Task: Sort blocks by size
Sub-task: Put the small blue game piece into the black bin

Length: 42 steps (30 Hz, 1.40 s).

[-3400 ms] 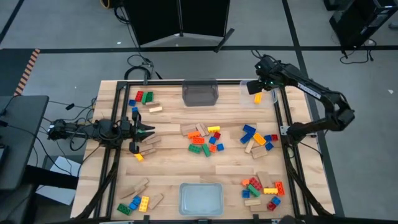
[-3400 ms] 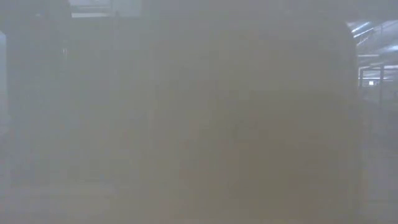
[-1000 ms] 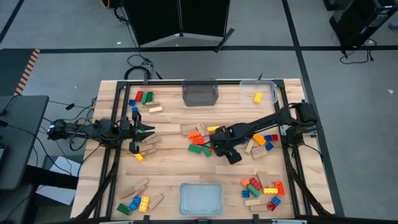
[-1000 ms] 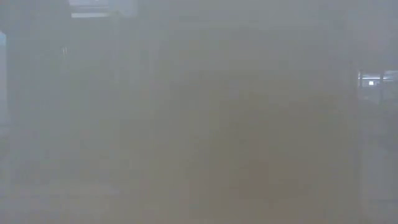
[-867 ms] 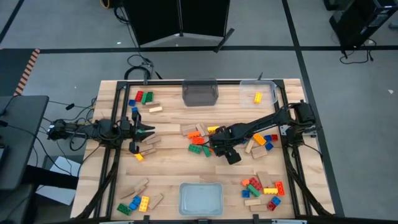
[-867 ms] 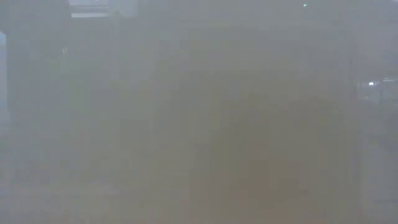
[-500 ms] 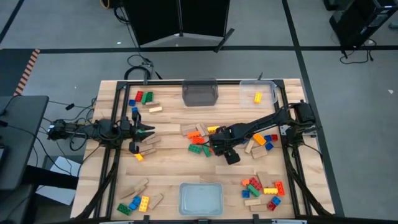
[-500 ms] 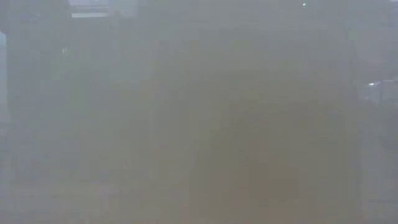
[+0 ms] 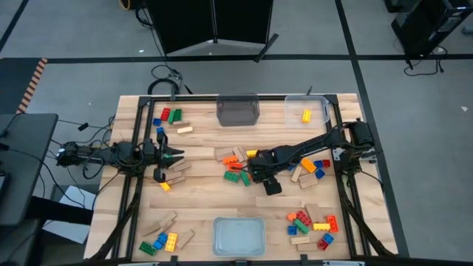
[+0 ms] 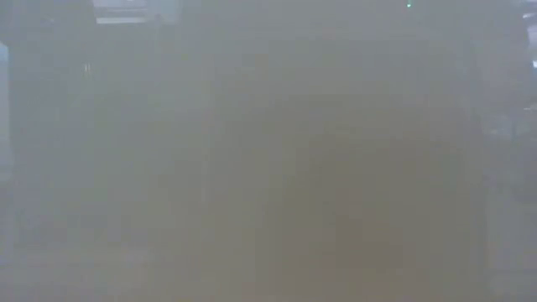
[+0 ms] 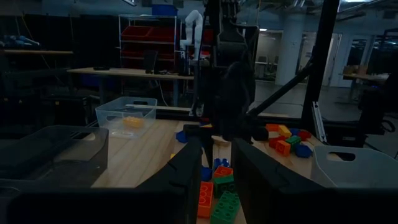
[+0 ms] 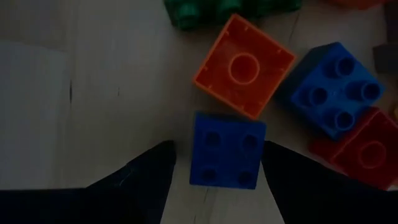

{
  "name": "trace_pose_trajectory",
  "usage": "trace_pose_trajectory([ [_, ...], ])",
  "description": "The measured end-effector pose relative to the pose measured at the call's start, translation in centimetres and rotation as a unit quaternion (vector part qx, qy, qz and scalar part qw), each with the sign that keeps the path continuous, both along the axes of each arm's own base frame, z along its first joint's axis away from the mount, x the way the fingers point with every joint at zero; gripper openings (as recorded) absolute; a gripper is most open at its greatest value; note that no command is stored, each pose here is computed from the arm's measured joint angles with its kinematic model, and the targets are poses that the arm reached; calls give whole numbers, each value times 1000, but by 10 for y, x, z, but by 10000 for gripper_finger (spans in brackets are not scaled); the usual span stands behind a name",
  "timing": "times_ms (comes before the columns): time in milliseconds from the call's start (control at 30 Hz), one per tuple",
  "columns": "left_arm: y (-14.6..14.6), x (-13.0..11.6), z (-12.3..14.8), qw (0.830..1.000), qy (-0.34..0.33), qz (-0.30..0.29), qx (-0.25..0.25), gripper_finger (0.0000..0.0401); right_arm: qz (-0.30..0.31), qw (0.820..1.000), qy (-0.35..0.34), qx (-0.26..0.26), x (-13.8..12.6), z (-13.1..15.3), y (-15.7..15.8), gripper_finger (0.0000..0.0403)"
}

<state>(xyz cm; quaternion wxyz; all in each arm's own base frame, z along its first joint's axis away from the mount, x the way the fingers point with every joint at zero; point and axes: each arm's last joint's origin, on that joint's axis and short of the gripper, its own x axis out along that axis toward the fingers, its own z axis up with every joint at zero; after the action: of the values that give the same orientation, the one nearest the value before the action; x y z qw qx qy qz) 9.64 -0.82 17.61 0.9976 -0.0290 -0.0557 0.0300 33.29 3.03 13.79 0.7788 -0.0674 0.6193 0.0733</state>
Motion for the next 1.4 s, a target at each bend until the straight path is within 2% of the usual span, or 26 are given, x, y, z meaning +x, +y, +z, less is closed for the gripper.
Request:
trace_pose_trajectory([
  [200,0,0,0,1000,0,0,0,97,-16,1000,-25,7,5,1,0,232],
  [467,0,0,0,1000,0,0,0,97,-19,999,-29,12,6,1,1,155],
  [667,0,0,0,1000,0,0,0,97,-55,998,-22,21,5,2,1,155],
  [867,0,0,0,1000,0,0,0,97,-140,989,3,38,4,6,1,161],
  [1100,0,0,0,1000,0,0,0,97,-203,978,37,35,12,38,-3,159],
  [1267,0,0,0,1000,0,0,0,97,-225,974,14,12,27,77,-17,159],
  [1400,0,0,0,1000,0,0,0,97,-239,970,-33,6,39,114,-43,159],
])
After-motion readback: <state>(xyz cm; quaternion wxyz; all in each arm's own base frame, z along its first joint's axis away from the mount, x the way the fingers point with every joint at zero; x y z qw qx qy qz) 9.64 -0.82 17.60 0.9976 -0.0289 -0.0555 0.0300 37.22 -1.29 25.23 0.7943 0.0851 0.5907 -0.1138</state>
